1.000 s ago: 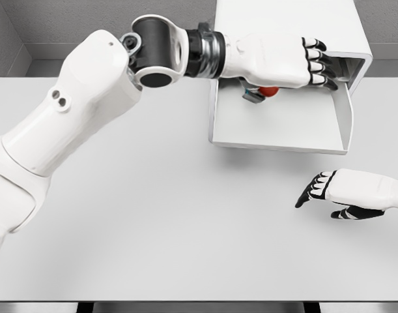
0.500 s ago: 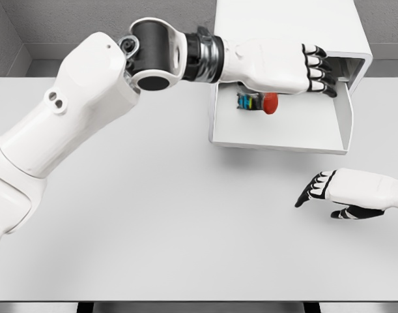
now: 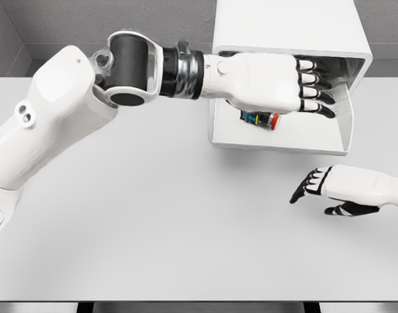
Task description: Slide open multi-storey tabletop storage cabinets and put open load switch and slide close multi-storey tabletop storage cabinets
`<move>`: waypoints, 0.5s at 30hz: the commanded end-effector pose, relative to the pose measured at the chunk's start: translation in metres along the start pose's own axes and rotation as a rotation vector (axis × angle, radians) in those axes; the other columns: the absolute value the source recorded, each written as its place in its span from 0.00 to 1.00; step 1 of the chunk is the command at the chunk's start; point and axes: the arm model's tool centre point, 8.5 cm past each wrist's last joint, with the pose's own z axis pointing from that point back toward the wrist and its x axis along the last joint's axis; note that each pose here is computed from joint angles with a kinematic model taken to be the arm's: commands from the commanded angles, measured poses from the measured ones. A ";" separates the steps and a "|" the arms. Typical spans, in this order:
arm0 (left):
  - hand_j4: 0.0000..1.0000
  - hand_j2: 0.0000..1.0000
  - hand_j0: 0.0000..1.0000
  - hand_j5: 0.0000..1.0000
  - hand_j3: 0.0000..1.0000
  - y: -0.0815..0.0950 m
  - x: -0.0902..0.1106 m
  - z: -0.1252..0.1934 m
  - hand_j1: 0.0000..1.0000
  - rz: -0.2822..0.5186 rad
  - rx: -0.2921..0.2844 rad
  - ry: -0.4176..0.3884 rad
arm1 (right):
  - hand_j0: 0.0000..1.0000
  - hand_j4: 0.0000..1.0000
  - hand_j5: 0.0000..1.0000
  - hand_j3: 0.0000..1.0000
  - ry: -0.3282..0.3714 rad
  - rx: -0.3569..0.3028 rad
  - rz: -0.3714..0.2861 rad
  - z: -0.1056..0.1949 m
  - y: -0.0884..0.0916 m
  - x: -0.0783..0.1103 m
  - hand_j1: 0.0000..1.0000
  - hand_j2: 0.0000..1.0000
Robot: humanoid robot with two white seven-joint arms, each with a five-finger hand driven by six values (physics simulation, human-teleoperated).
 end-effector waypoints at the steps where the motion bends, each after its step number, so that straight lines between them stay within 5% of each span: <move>1: 1.00 1.00 1.00 1.00 1.00 -0.009 -0.007 0.035 1.00 0.035 -0.018 0.032 | 0.71 0.71 0.71 0.71 -0.020 -0.028 -0.024 -0.005 0.000 0.002 0.71 0.71; 8: 1.00 1.00 1.00 1.00 1.00 -0.016 0.006 0.091 1.00 0.069 -0.025 0.053 | 0.72 0.72 0.72 0.72 -0.052 -0.100 -0.041 -0.012 -0.012 0.005 0.72 0.72; 15: 1.00 1.00 1.00 1.00 1.00 -0.040 -0.016 0.186 1.00 0.109 -0.107 0.284 | 0.72 0.72 0.72 0.72 -0.052 -0.125 -0.026 -0.007 -0.027 0.003 0.72 0.72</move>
